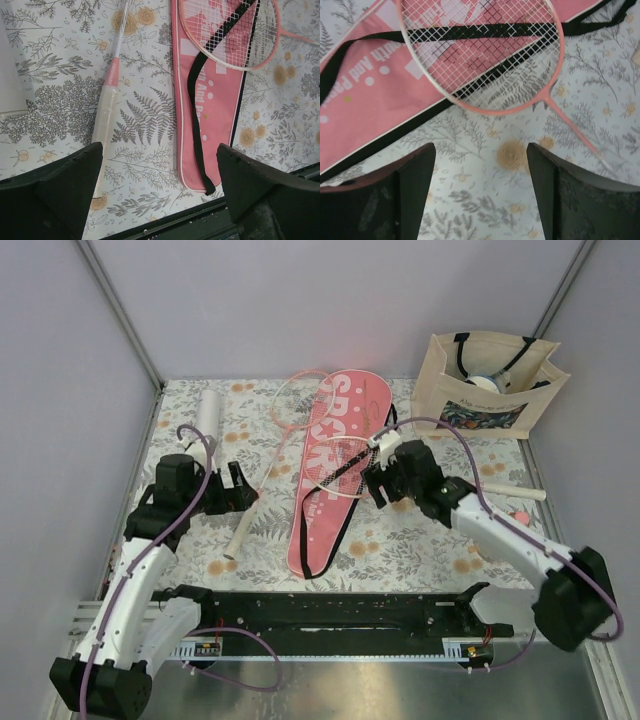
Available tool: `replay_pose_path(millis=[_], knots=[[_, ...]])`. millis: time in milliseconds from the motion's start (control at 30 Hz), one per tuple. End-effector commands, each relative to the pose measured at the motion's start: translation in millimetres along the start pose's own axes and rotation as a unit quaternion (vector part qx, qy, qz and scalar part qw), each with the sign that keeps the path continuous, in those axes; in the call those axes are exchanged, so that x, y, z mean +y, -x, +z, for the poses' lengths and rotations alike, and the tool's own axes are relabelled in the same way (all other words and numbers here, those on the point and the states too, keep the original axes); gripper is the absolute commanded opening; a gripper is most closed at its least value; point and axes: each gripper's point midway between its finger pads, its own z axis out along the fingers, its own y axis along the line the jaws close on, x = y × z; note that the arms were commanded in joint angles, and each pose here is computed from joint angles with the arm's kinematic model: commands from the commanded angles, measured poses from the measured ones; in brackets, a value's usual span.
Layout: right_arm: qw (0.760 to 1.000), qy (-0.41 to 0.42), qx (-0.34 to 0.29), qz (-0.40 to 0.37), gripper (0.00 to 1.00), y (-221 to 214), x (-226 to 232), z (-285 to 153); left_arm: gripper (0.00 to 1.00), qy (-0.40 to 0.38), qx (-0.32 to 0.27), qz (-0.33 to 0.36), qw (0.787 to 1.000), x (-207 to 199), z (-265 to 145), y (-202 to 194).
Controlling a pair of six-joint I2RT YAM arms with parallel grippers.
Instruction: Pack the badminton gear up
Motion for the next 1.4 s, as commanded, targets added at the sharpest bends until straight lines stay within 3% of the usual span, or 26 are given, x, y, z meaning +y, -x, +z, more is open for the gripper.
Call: replay_pose_path(millis=[0,133,267,633,833,1033,1367], knots=[[0.992,0.050,0.073,-0.091,0.82,-3,-20,33,0.99,-0.030,-0.070,0.005,0.997,-10,-12,10],[0.977,0.063,0.146,-0.139,0.80,-23,-47,58,0.99,-0.027,-0.106,0.005,0.994,-10,-22,16],[0.960,0.089,0.198,-0.177,0.77,-45,-66,75,0.99,-0.020,-0.101,0.005,0.995,-9,-22,13],[0.932,0.106,0.275,-0.211,0.68,-80,-107,103,0.99,-0.002,-0.097,-0.003,0.995,-3,-17,16],[0.923,0.103,0.289,-0.231,0.64,-83,-118,116,0.99,0.015,-0.096,-0.006,0.995,3,-15,17],[0.915,0.121,0.295,-0.246,0.50,-83,-117,118,0.99,0.023,-0.098,-0.006,0.995,5,-16,18],[0.896,0.118,0.311,-0.295,0.53,-85,-129,119,0.99,0.026,-0.098,-0.006,0.995,7,-18,16]])
